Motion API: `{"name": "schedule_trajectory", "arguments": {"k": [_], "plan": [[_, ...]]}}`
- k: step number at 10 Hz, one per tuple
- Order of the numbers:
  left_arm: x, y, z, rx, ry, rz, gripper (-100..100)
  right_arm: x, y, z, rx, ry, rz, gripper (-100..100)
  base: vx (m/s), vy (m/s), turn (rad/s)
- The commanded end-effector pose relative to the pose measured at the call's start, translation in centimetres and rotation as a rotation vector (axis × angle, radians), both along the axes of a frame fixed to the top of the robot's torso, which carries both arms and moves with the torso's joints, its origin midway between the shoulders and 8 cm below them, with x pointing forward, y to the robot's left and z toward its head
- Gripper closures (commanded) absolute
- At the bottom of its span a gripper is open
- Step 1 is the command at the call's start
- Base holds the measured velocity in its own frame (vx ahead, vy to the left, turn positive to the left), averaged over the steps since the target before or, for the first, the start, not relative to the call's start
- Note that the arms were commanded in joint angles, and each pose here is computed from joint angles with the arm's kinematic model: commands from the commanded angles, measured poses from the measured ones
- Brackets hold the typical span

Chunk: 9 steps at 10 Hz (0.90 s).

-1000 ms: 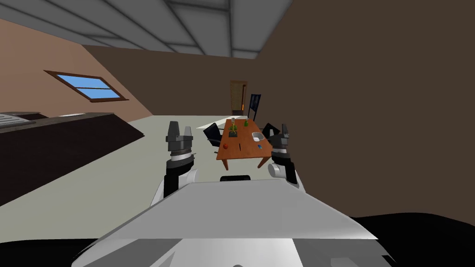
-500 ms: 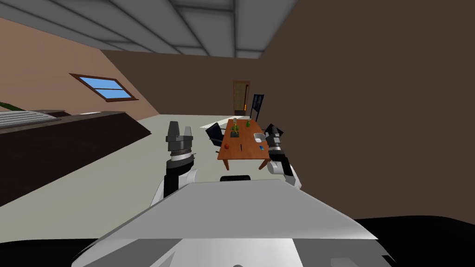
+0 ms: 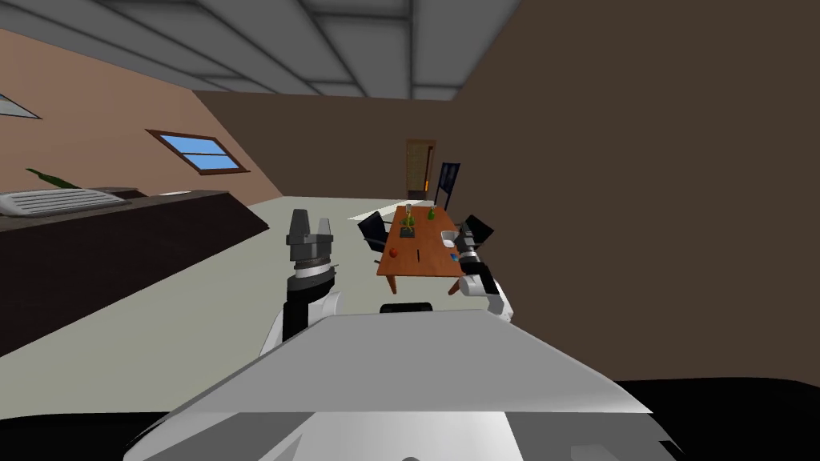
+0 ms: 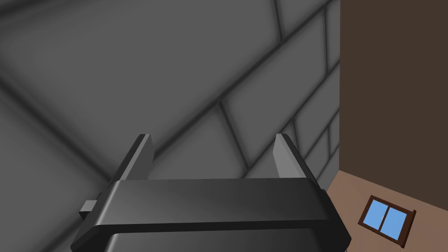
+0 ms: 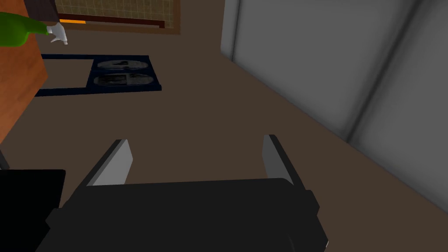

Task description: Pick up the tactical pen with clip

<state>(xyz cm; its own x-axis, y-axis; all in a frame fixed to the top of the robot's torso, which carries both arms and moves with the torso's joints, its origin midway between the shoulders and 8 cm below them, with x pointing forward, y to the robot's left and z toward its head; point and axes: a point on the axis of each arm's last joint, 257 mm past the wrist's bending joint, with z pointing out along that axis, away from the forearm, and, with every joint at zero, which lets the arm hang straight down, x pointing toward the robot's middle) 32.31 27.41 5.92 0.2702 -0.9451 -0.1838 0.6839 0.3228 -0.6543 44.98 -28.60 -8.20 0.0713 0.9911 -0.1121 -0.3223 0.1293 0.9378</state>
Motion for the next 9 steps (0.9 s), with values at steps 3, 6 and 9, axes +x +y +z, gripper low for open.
{"name": "schedule_trajectory", "arguments": {"k": [3, 6, 9], "plan": [[0.0, 0.0, 0.0, 0.0, 0.0, 0.0, 0, 2.2, 0.5, -4.1, -0.044, 0.128, 0.0, -100, 0.012, 0.0, 0.086], [0.0, 0.0, 0.0, 0.0, 0.0, 0.0, 0, 3.3, 0.8, -6.6, -0.068, 0.209, 0.004, -100, 0.012, 0.0, 0.074], [0.0, 0.0, 0.0, 0.0, 0.0, 0.0, 0, 5.0, 1.6, -10.7, -0.123, 0.329, 0.018, -100, 0.01, 0.002, 0.086]]}}
